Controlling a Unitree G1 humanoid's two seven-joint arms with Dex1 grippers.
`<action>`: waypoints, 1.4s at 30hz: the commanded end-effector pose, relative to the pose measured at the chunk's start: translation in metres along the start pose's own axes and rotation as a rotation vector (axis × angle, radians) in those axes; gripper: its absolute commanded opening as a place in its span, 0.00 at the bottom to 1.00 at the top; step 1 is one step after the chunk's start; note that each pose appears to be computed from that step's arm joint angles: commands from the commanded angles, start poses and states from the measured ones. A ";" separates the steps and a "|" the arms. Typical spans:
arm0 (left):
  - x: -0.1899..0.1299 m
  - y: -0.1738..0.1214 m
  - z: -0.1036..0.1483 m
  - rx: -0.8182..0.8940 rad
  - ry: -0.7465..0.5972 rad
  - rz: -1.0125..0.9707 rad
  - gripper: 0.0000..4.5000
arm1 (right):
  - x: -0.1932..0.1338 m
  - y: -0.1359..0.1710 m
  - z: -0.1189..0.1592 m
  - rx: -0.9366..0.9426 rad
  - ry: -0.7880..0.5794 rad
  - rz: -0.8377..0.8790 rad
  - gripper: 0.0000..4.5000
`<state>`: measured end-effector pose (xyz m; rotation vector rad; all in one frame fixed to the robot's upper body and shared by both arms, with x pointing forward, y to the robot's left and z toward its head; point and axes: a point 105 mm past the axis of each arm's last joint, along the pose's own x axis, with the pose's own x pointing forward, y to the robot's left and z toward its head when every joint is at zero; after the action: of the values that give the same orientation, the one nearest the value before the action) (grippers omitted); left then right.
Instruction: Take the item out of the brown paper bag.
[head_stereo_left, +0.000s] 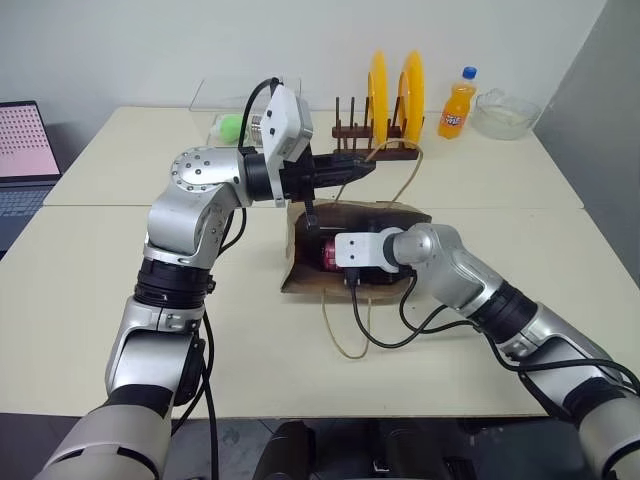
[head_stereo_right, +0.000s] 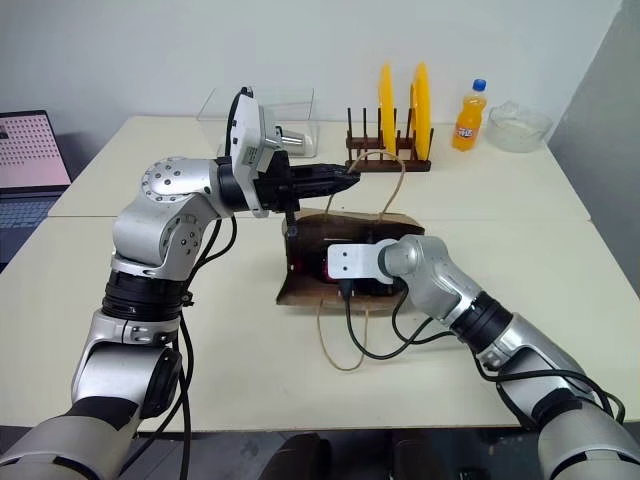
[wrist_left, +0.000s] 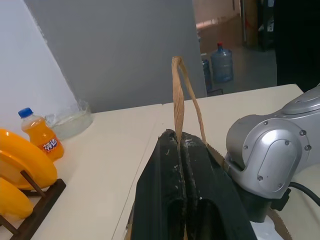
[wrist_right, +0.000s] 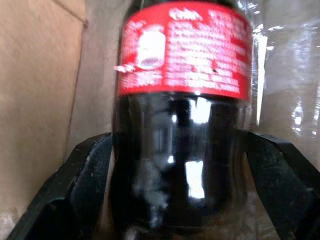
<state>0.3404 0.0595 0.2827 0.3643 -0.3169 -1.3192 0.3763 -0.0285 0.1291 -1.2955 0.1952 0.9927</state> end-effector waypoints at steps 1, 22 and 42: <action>0.000 0.000 0.016 0.060 -0.042 -0.002 0.00 | 0.002 -0.008 -0.003 -0.084 0.042 0.000 0.94; -0.008 0.020 -0.008 0.104 0.060 0.099 0.00 | -0.038 -0.036 0.037 -0.164 -0.159 -0.100 0.68; -0.011 0.034 -0.022 0.120 0.114 0.153 0.00 | -0.151 -0.031 0.076 -0.090 -0.782 -0.082 0.68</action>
<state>0.3799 0.0821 0.2625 0.4724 -0.2674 -1.1336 0.2917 -0.0308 0.2393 -0.9662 -0.3985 1.3964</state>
